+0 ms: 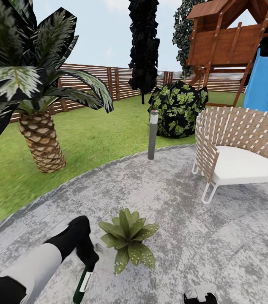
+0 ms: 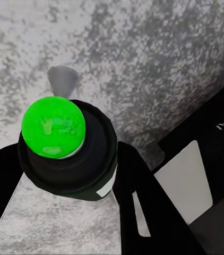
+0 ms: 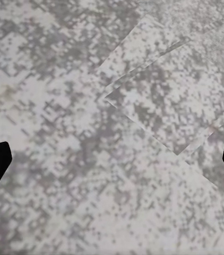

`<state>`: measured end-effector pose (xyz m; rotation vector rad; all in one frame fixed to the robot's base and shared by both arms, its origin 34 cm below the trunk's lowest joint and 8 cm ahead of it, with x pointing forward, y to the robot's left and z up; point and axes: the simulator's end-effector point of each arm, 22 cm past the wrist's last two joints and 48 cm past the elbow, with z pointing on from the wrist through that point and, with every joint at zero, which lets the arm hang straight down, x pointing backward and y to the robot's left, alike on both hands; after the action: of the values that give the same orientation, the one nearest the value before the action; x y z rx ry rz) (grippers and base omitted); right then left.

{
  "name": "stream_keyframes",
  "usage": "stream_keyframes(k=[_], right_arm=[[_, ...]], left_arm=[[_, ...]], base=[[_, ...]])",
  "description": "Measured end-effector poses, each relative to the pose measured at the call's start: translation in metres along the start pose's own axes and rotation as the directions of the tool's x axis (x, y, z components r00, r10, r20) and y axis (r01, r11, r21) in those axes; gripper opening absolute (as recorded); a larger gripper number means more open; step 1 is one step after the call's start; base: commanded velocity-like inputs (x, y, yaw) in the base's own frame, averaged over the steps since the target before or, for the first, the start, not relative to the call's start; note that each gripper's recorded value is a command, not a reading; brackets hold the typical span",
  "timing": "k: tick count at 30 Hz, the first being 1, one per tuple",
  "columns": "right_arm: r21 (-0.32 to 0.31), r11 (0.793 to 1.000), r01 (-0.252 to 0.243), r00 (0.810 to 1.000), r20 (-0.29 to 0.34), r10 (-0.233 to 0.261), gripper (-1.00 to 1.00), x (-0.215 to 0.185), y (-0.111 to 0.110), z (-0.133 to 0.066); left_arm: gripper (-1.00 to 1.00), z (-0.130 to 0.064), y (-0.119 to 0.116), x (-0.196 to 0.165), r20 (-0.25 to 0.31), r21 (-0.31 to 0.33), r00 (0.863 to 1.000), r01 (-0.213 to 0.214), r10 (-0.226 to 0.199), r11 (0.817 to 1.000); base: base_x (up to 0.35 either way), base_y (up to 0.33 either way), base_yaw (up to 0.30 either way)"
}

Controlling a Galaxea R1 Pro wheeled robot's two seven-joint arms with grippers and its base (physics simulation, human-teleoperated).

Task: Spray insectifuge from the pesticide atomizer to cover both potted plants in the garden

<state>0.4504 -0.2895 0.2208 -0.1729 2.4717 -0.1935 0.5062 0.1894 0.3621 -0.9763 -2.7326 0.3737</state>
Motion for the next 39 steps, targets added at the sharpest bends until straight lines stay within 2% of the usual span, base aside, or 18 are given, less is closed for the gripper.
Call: stream_keyframes(k=[3, 5, 9, 13, 16, 23, 32, 39], right_arm=[[0.000, 1.000, 0.000, 1.000, 0.000, 0.000, 1.00, 0.000, 0.000, 0.000], [0.000, 1.000, 0.000, 1.000, 0.000, 0.000, 1.00, 0.000, 0.000, 0.000], [0.000, 1.000, 0.000, 1.000, -0.001, 0.000, 1.00, 0.000, 0.000, 0.000], [-0.001, 1.000, 0.000, 1.000, -0.001, 0.000, 1.00, 0.001, 0.000, 0.000], [-0.001, 1.000, 0.000, 1.000, -0.001, 0.000, 1.00, 0.001, 0.000, 0.000], [-0.001, 1.000, 0.000, 1.000, -0.002, 0.000, 1.00, 0.001, 0.000, 0.000], [-0.001, 1.000, 0.000, 1.000, -0.002, 0.000, 1.00, 0.001, 0.000, 0.000], [0.002, 1.000, 0.002, 1.000, -0.002, -0.002, 1.00, 0.001, -0.002, 0.000]], left_arm=[[-1.00, 0.001, 0.001, 0.000, 0.005, -0.004, 1.000, 0.006, -0.006, 1.000], [-1.00, 0.009, 0.001, 0.008, -0.005, 0.004, 1.000, 0.017, -0.017, 1.000], [-1.00, 0.011, 0.008, 0.012, -0.007, -0.024, 1.000, 0.022, -0.023, 0.999], [-1.00, 0.007, 0.011, 0.006, 0.037, 0.000, 0.997, 0.068, -0.068, 0.998], [-1.00, 0.005, 0.012, 0.005, 0.049, 0.005, 0.996, 0.078, -0.078, 0.997], [-1.00, 0.004, 0.014, 0.003, 0.049, -0.013, 0.997, 0.068, -0.067, 0.998], [-1.00, 0.005, 0.015, 0.005, 0.038, -0.019, 0.997, 0.061, -0.061, 0.998], [-1.00, -0.003, 0.035, 0.012, -0.021, -0.129, 0.999, 0.025, -0.028, 0.991]], base=[[0.000, 0.000, 0.000], [0.000, 0.000, 0.000], [-0.021, 0.025, -0.031], [-0.041, 0.246, -0.243], [0.075, 0.298, -0.280], [0.077, 0.303, -0.284], [-0.151, 0.283, -0.214], [0.051, 0.271, -0.023]])
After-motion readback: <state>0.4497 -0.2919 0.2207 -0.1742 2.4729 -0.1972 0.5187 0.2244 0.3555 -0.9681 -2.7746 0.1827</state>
